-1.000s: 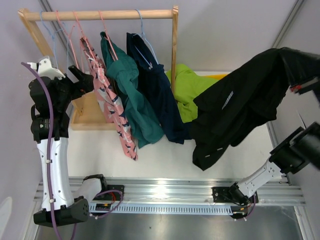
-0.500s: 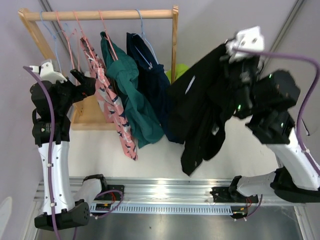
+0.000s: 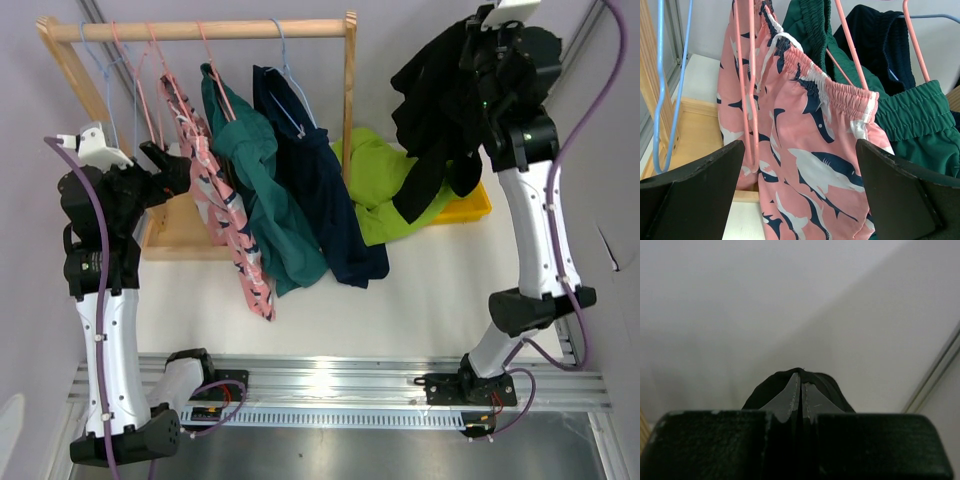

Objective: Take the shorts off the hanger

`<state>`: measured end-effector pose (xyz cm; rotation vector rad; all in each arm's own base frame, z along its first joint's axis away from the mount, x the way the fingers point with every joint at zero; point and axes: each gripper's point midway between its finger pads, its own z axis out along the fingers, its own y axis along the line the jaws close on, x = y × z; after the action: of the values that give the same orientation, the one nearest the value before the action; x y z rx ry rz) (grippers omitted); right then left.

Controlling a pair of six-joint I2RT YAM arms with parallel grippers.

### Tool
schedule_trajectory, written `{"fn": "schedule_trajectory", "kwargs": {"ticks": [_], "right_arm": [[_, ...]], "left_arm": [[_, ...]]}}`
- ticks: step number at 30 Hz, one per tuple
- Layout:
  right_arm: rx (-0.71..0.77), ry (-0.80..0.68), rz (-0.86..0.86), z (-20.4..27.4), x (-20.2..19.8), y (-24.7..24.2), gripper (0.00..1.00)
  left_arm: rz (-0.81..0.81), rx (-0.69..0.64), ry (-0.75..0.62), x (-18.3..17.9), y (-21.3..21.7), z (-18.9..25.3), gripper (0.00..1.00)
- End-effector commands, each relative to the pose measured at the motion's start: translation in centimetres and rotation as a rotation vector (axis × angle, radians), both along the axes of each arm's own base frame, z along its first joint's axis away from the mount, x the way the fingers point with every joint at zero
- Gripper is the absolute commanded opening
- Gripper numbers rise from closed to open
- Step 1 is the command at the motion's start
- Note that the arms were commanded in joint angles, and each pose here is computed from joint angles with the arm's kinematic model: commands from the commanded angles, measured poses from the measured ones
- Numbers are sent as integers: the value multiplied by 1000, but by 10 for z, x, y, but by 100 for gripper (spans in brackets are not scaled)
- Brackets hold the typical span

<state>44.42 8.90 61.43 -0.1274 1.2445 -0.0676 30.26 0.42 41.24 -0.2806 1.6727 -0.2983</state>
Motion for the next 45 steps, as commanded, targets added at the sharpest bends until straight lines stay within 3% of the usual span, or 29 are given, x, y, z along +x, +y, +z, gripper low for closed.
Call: {"fn": "schedule_trajectory", "kwargs": {"ticks": [1,3,4,7,8,10,11,12,13,14,19,20,23,24,26,34,41,45], "right_arm": [[110,0,150,-27,44,15,0],[126,74,138,-63,69,9,0],[144,150,132,-105,84,10,0],[218,170,125,-150,89,7,0],[229,251,119,-198,84,6,0],[286,308,123,-234,80,5,0],[296,389,117,-270,82,5,6],[312,449,98,-292,83,-4,55],[333,487,84,-308,83,-7,90],[336,530,60,-330,80,-11,99],[353,538,25,-337,48,-23,99],[372,503,30,-319,34,-24,99],[383,520,52,-324,-1,-19,100],[391,471,69,-303,-22,-19,99],[391,490,96,-314,-47,-11,99],[409,460,184,-296,-140,1,99],[390,488,197,-303,-165,3,99],[382,496,193,-306,-172,0,99]], "left_arm": [[-17,20,-53,-2,-3,11,99],[-10,26,-53,-3,-2,10,99],[-4,30,-52,-3,0,10,99],[12,34,-48,-2,3,10,99],[15,33,-50,-2,3,12,99],[20,28,-43,0,4,13,99],[22,27,-49,-1,4,17,99],[27,29,-55,-2,5,21,99],[31,31,-64,-4,5,28,99],[35,28,-67,-5,6,30,99],[17,5,-125,-15,-1,62,99],[15,-7,-128,-14,-2,65,99],[0,-24,-146,-9,-5,80,99],[-3,-26,-153,-7,-5,87,99],[-10,-33,-169,-5,-7,99,99],[-43,-73,-125,46,-11,94,96],[-56,-75,-86,79,-26,87,94],[-23,-72,-63,96,-25,80,84]]}}
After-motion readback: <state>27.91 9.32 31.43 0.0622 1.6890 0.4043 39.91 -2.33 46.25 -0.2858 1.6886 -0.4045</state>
